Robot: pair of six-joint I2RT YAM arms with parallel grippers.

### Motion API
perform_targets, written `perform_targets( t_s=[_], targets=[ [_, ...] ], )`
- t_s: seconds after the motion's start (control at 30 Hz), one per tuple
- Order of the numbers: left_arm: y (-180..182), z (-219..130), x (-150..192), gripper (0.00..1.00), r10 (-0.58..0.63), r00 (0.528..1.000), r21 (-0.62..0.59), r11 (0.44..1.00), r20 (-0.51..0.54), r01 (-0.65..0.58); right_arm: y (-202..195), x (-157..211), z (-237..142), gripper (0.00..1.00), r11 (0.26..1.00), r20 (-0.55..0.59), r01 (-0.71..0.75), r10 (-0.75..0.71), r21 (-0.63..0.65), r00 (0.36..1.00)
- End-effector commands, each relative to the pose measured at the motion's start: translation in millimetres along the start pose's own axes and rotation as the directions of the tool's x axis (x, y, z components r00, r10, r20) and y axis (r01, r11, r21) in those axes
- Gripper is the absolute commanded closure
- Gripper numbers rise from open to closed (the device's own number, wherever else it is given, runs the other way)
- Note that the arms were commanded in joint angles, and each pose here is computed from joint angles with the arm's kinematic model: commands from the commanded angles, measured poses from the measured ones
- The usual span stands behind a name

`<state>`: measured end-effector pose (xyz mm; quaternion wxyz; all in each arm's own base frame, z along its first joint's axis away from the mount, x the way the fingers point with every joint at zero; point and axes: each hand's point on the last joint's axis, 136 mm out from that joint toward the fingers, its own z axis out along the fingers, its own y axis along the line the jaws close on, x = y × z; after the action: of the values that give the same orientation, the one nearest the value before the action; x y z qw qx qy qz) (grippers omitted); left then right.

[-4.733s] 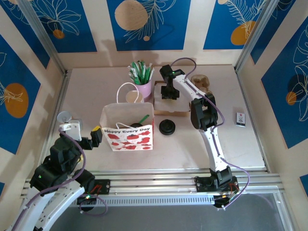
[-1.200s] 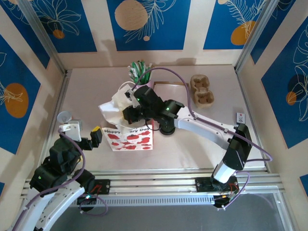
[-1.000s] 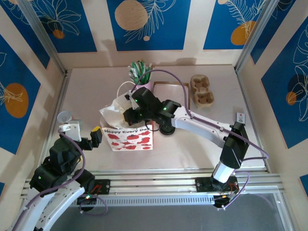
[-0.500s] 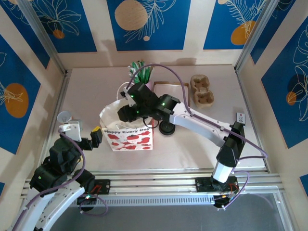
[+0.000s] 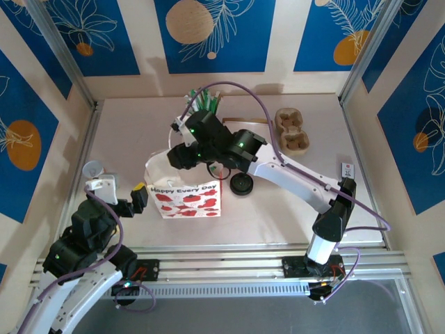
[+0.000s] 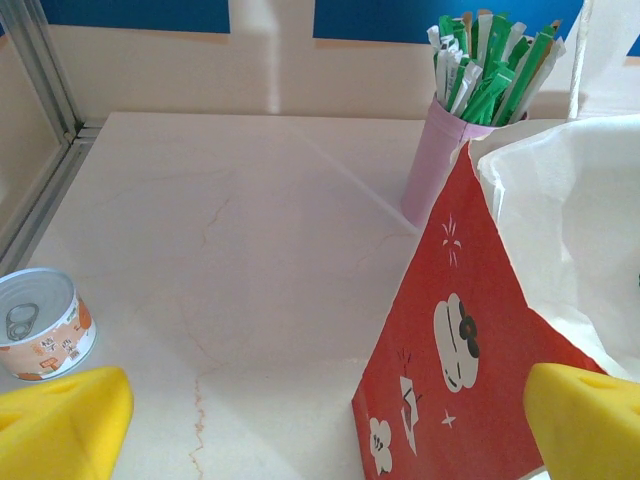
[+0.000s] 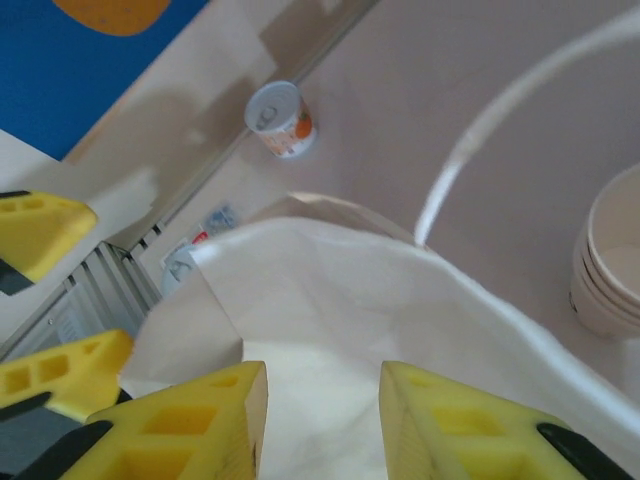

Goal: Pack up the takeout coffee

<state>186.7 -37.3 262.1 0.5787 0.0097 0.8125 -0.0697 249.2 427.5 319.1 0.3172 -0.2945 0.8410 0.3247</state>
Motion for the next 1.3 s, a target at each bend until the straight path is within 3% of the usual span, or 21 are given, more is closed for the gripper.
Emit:
perform_targets(
  t_s=[0.0, 0.27, 0.5, 0.87, 1.1, 1.27],
  targets=[
    [-4.5, -1.6, -4.2, 0.0, 0.012, 1.0, 0.028, 1.0, 0.027, -0.013, 8.2, -5.2, 18.1, 0.66, 0.997, 0.002, 0.057, -0.057, -0.043, 0.998],
    [-3.2, -2.3, -4.2, 0.0, 0.013, 0.999, 0.023, 1.0, 0.03, -0.013, -13.9, 22.8, 73.7, 0.69, 0.998, -0.1, 0.057, -0.055, 0.015, 0.993],
    [-4.2, -2.4, -4.5, 0.0, 0.012, 0.999, 0.029, 0.999, 0.031, -0.013, -42.7, 53.5, 93.0, 0.71, 0.995, -0.161, 0.036, -0.02, 0.097, 0.987],
    [-3.8, -2.1, -4.3, 0.0, 0.012, 0.999, 0.026, 1.0, 0.03, -0.013, 4.0, -13.3, 9.7, 0.65, 0.992, -0.002, 0.121, -0.121, 0.033, 0.993],
    [-1.3, -1.0, -7.6, 0.0, 0.004, 1.0, 0.001, 1.0, 0.016, -0.004, 14.3, -41.9, -44.2, 0.39, 0.981, 0.088, 0.188, -0.192, 0.051, 0.977],
    [3.4, -3.1, -37.9, 0.0, 0.008, 0.999, -0.064, 0.998, 0.035, -0.006, 6.6, -66.2, -104.6, 0.21, 0.965, 0.206, 0.223, -0.248, 0.138, 0.946]
  ],
)
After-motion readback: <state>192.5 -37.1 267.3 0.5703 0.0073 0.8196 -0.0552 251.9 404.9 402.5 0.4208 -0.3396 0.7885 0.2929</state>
